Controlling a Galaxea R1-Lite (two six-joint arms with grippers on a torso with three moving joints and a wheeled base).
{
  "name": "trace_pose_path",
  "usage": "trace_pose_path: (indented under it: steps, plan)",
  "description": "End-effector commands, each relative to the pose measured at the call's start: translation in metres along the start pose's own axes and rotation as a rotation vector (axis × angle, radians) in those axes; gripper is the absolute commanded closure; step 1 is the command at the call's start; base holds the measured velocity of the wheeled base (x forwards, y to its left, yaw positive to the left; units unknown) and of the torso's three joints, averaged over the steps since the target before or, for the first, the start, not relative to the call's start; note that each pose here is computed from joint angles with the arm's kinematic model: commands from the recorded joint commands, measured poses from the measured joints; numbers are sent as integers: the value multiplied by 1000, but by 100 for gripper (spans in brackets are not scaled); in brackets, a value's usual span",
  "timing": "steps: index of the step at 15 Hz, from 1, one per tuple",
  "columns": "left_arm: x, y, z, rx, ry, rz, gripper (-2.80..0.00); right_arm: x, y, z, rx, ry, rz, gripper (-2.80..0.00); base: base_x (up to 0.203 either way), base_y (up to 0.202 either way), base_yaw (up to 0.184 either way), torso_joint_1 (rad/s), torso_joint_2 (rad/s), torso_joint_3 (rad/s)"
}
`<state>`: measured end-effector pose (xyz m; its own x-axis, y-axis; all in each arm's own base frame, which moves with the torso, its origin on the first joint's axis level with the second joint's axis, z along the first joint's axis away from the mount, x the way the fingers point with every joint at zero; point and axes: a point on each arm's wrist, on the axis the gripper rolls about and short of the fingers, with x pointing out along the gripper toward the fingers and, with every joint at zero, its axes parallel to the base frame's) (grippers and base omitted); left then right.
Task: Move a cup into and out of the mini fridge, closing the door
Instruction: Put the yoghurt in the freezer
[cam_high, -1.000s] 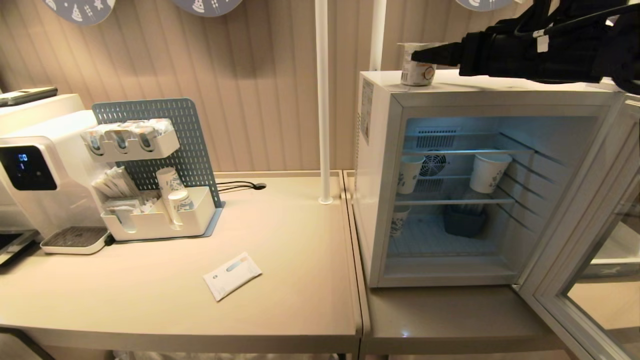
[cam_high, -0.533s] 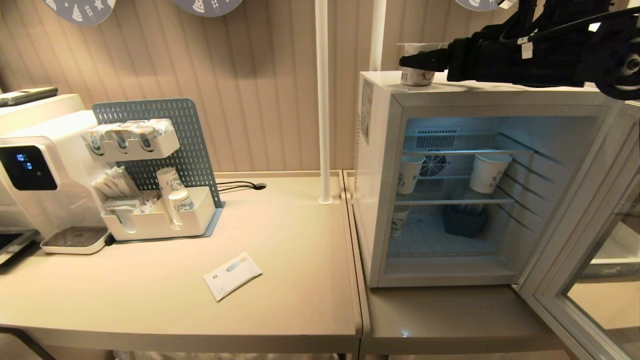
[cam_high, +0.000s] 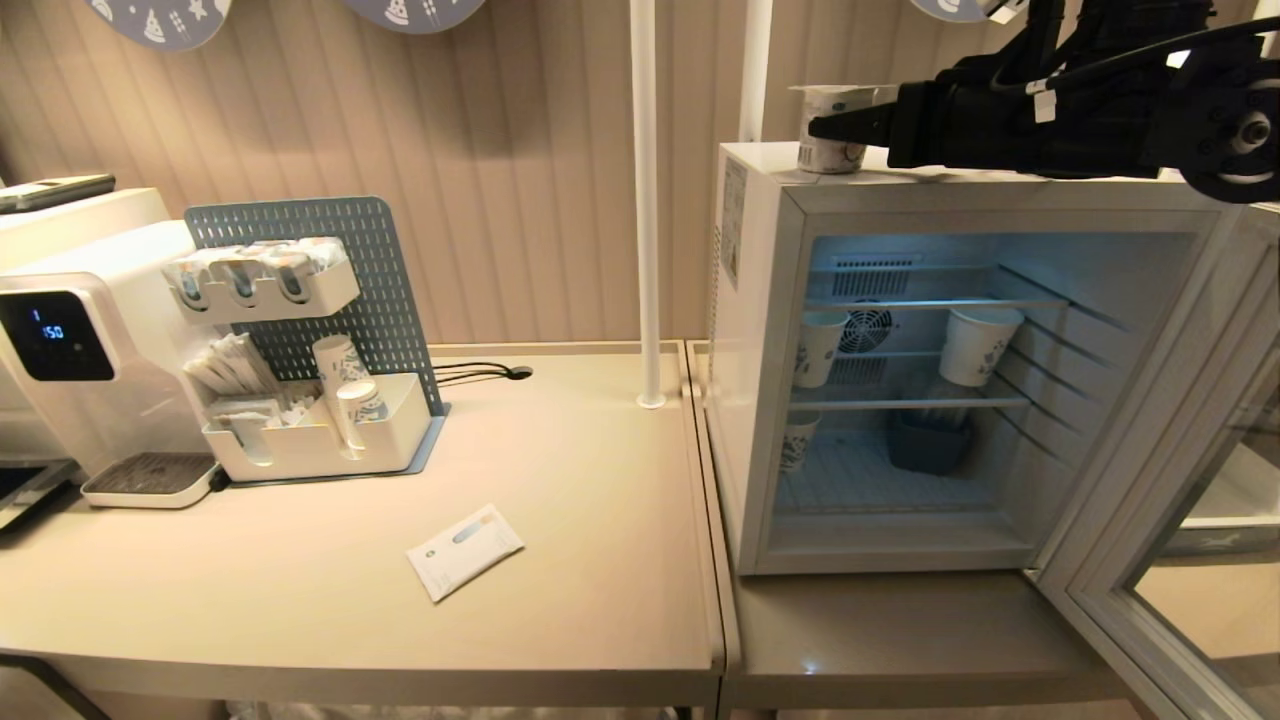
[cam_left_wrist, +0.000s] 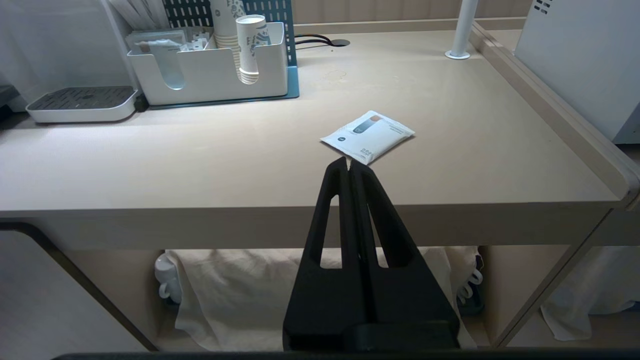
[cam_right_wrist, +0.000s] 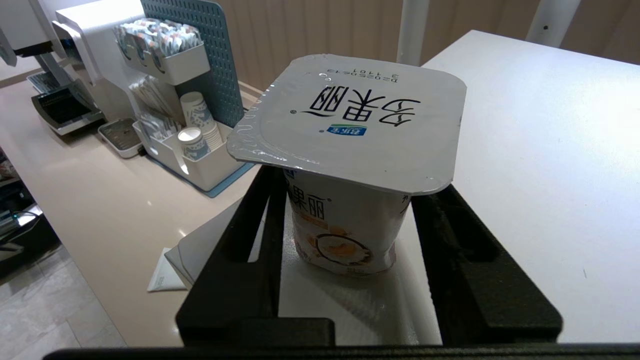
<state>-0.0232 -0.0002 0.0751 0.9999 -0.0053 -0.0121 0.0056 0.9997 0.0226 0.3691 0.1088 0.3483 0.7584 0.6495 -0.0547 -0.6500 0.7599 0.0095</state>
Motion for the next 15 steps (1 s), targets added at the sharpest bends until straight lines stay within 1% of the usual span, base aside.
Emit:
trace_pose_path:
  steps: [1, 6, 9, 13, 15]
  plan:
    - [0, 0, 0, 0, 2, 1, 0, -2, 1, 2, -2, -4, 3, 0, 0, 0, 0, 0, 0, 0]
    - [0, 0, 0, 2, 2, -1, 0, -13, 4, 10, -5, -9, -7, 0, 0, 0, 0, 0, 0, 0]
    - [0, 0, 0, 5, 2, 1, 0, -28, -1, 17, -12, -18, -39, 0, 0, 0, 0, 0, 0, 0]
    - [0, 0, 0, 6, 3, 1, 0, -74, 0, 38, -30, -58, -104, 0, 0, 0, 0, 0, 0, 0]
    - [0, 0, 0, 6, 3, 1, 0, -109, 6, 47, -36, -78, -165, 0, 0, 0, 0, 0, 0, 0]
